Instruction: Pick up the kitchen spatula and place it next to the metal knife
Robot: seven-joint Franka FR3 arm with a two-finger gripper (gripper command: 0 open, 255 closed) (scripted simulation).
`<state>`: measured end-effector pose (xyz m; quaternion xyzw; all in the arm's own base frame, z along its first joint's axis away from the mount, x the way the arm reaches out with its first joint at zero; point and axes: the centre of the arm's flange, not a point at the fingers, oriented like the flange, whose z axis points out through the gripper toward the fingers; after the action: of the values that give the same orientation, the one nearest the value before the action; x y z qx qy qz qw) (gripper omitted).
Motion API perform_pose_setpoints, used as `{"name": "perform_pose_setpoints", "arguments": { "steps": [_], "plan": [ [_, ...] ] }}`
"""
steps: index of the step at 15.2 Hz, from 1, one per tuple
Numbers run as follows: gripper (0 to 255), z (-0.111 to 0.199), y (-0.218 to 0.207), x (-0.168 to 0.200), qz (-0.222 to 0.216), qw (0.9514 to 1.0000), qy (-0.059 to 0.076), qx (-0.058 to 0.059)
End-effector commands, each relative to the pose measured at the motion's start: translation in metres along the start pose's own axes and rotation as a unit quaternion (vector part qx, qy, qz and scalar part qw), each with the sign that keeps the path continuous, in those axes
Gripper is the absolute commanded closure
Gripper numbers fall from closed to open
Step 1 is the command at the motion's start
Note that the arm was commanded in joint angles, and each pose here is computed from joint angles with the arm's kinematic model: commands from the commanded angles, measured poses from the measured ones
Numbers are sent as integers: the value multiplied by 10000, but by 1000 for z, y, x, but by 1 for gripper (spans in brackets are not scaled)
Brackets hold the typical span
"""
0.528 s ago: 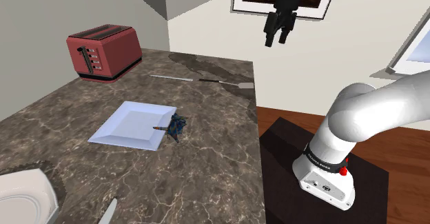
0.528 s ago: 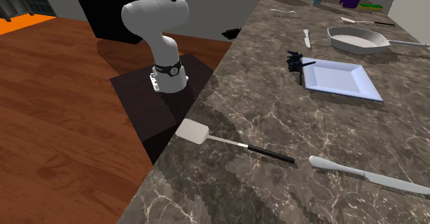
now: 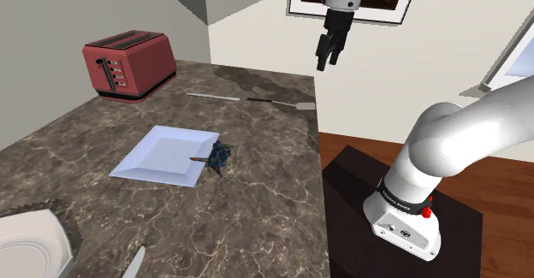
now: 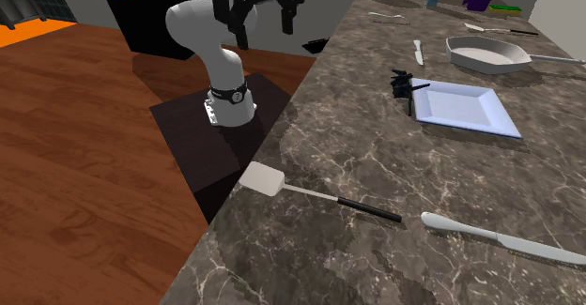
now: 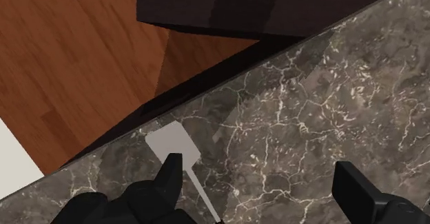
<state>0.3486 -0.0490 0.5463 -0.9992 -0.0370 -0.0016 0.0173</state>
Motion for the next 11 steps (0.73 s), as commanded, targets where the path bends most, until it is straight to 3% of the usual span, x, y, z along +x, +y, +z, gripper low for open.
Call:
{"name": "perform_pose_setpoints", "arguments": {
  "steps": [1,6,11],
  "plan": [
    [0,19,9,17,-282,9996,36,-12],
    [0,64,26,60,-948,9954,102,-32],
    [0,108,38,105,-1609,9868,168,-51]
  ]
}}
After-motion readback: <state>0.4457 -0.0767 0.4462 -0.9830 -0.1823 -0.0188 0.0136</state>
